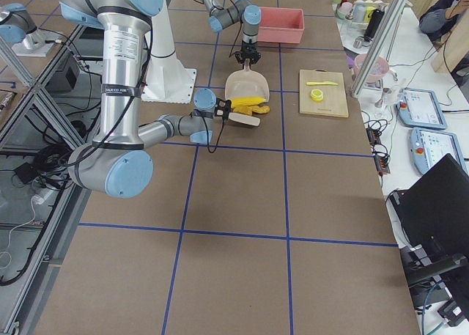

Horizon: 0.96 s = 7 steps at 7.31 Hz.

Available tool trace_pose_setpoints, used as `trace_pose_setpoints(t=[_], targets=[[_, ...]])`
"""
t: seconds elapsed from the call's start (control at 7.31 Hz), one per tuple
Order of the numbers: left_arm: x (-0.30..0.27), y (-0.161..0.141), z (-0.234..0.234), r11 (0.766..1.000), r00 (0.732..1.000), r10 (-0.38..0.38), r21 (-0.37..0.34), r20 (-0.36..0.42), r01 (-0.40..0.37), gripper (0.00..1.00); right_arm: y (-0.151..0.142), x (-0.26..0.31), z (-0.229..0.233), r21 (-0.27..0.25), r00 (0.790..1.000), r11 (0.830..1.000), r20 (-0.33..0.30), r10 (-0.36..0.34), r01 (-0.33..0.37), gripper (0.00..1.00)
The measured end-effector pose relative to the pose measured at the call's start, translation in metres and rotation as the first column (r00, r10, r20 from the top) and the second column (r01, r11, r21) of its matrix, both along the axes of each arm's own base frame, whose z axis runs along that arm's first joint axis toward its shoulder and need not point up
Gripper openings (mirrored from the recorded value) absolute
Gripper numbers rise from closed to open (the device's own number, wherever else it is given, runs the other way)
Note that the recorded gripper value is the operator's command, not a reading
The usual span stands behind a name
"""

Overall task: Sweep and dump trash into bin
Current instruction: 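Sweep the corn, potato and ginger into the dustpan with the right gripper's brush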

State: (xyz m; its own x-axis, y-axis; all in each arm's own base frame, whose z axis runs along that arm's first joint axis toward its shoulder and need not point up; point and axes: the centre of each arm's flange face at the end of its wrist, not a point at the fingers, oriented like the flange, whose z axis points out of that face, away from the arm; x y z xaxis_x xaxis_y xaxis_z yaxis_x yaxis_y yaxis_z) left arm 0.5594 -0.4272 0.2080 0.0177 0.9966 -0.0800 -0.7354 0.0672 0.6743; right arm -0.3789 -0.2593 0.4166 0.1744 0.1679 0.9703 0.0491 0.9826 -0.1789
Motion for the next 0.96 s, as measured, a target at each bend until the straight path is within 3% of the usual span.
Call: trace_pose_setpoints(t=[0.55, 0.96], targets=[[0.000, -0.001, 0.002, 1.000, 1.000, 0.000, 0.001, 0.000, 0.000, 0.00, -0.012, -0.069, -0.074, 0.003, 1.000, 1.000, -0.019, 0.005, -0.005, 0.00], [-0.001, -0.001, 0.002, 1.000, 1.000, 0.000, 0.003, -0.002, 0.000, 0.00, 0.000, -0.119, -0.132, 0.014, 0.999, 1.000, -0.038, 0.021, -0.020, 0.00]])
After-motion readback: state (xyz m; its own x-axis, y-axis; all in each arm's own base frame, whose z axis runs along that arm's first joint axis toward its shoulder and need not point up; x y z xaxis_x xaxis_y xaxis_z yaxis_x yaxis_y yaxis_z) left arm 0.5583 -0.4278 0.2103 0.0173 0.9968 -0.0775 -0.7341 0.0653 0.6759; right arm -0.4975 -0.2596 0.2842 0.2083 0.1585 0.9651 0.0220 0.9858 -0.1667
